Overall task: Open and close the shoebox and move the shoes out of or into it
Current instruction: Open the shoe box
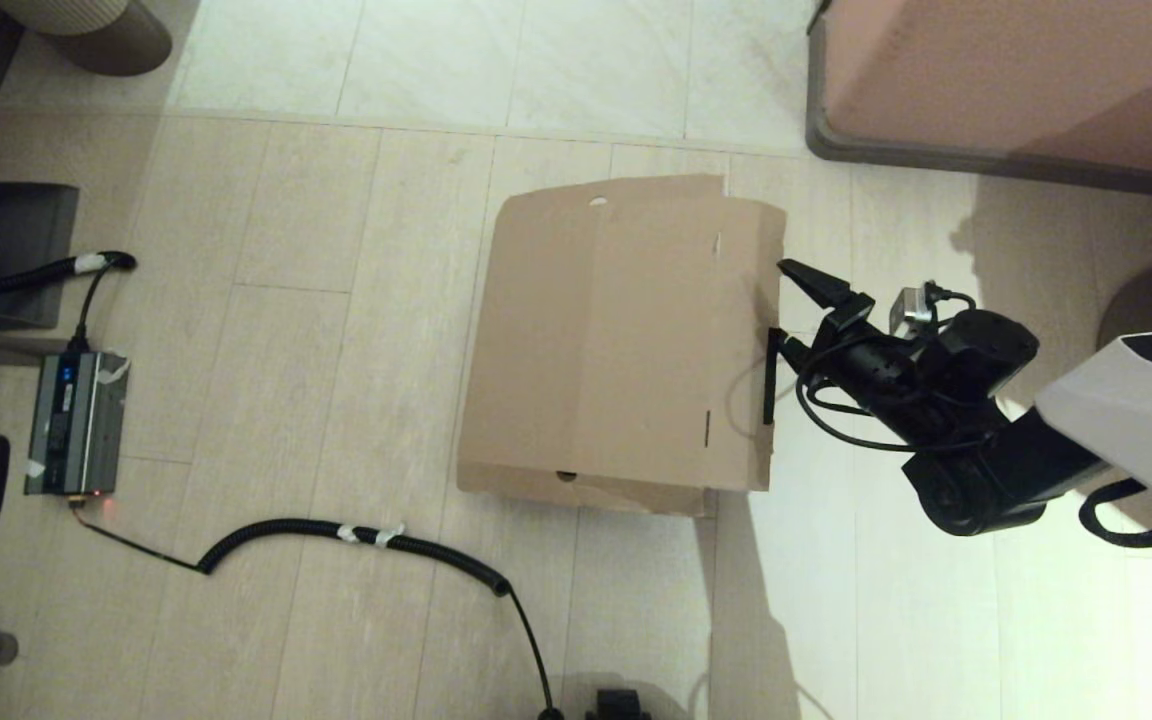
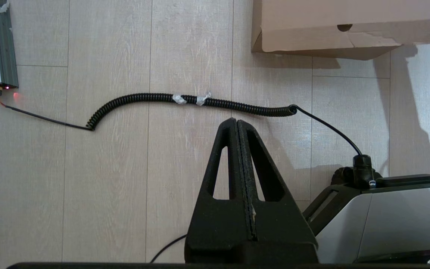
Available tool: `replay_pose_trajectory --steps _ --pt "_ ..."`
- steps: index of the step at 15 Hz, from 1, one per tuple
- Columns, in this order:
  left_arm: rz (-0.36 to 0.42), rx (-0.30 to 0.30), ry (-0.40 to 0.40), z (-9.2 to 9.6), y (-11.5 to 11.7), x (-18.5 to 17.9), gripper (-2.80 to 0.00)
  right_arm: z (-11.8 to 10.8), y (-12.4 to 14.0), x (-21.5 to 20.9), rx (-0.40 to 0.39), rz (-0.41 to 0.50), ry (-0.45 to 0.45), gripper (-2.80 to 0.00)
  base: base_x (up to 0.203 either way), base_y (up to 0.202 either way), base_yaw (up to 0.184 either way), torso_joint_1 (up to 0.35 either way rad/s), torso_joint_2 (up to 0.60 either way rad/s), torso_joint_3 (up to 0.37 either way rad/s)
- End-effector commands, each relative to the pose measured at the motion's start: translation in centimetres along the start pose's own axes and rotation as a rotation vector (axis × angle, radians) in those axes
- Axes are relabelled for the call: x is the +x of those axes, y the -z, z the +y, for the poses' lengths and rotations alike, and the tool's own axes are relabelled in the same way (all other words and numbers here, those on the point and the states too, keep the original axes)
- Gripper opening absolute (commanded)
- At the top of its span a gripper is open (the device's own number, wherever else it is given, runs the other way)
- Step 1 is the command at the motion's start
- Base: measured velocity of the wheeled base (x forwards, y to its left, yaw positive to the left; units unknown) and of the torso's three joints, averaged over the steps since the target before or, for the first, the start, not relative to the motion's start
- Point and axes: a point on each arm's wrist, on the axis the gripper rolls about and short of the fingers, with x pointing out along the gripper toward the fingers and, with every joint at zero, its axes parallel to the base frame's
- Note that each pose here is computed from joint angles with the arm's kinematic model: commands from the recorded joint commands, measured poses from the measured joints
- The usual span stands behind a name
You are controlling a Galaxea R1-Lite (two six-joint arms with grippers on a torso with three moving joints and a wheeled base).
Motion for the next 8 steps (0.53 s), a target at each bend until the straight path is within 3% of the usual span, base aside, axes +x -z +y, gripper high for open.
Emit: replay_pose_trajectory --steps 1,4,8 --pt "0.009 0.0 -0.001 0.0 0.2 0.1 -2.8 2.4 -0.5 0.0 -0.004 -0.007 -0.056 0.0 0.0 0.0 0.0 0.0 0.0 0.0" --pt "0.009 0.0 0.0 0.0 0.2 0.1 -2.8 4.0 -0.8 -0.1 0.02 -0.01 -0.088 0.0 0.0 0.0 0.0 0.0 0.0 0.0" --pt "0.009 0.0 0.001 0.0 0.2 0.1 -2.8 7.0 -1.3 -0.8 0.128 0.044 -0.144 0.0 0.0 0.0 0.0 0.0 0.0 0.0"
